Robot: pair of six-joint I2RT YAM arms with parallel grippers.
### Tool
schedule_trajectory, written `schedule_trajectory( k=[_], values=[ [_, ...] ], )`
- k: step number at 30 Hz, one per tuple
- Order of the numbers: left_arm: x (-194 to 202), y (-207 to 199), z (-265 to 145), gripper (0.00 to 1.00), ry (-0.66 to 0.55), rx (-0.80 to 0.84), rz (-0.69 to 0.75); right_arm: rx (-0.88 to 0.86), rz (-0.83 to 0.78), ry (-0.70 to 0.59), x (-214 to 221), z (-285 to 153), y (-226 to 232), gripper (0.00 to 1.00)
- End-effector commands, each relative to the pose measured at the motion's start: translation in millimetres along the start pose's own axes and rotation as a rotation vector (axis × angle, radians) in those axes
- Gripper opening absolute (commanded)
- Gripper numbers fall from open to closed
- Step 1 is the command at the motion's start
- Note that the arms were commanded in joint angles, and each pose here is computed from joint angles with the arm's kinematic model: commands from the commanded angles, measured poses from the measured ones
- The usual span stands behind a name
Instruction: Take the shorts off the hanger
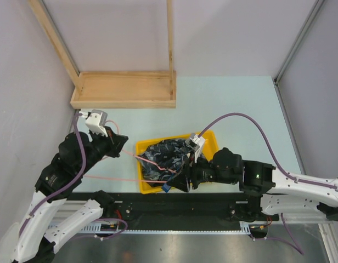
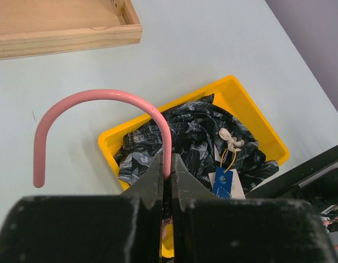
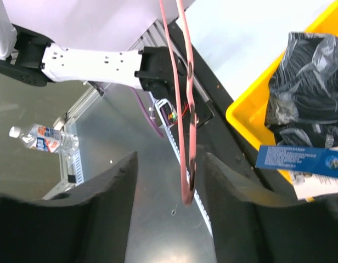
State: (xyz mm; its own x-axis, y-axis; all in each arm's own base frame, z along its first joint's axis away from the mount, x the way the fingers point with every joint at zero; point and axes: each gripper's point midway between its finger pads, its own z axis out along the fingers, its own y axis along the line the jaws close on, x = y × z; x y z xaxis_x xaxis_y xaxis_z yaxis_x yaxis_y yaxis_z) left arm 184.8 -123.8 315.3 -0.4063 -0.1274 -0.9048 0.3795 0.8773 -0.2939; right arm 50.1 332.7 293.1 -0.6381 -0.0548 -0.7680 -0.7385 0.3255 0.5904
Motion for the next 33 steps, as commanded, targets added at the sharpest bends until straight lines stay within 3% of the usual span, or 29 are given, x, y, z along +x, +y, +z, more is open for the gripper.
schedule_trajectory(
  k=[1, 6, 9, 10, 11, 12, 13, 17, 23, 33],
  values=[
    [-10, -8, -2, 0.00, -0.041, 0.045, 0.011, -0.037, -0.016, -0.086, -28, 6, 19, 0.47],
    [-23, -20, -8, 0.00, -0.081, 0.096, -0.018, -0.043, -0.019, -0.064, -22, 18, 23, 0.03],
    [-33, -23, -13, 0.00, -0.102, 0.104, -0.037, -0.016, -0.015, -0.084, -24, 20, 21, 0.00],
    [-33, -18, -15, 0.07, -0.099, 0.071, -0.045, -0.006, -0.016, -0.096, -26, 19, 20, 0.00],
    [-39, -16, -19, 0.23, -0.111, 0.056, -0.057, 0.017, -0.015, -0.121, -31, 18, 17, 0.00],
    [-41, -13, -22, 0.31, -0.120, 0.036, -0.074, 0.023, -0.016, -0.142, -35, 16, 17, 0.00],
    [-43, -8, -26, 0.52, -0.133, 0.007, -0.082, 0.040, -0.014, -0.175, -42, 15, 15, 0.00],
    [-61, -1, -54, 0.98, -0.240, -0.021, -0.133, 0.075, -0.019, -0.278, -65, 9, 12, 0.00],
    [-81, -1, -105, 1.00, -0.378, 0.023, -0.176, 0.184, -0.078, -0.452, -115, 5, 1, 0.00],
    [-48, -18, -116, 1.00, -0.324, 0.165, -0.238, 0.320, -0.210, -0.829, -247, 7, -41, 0.00]
  ],
)
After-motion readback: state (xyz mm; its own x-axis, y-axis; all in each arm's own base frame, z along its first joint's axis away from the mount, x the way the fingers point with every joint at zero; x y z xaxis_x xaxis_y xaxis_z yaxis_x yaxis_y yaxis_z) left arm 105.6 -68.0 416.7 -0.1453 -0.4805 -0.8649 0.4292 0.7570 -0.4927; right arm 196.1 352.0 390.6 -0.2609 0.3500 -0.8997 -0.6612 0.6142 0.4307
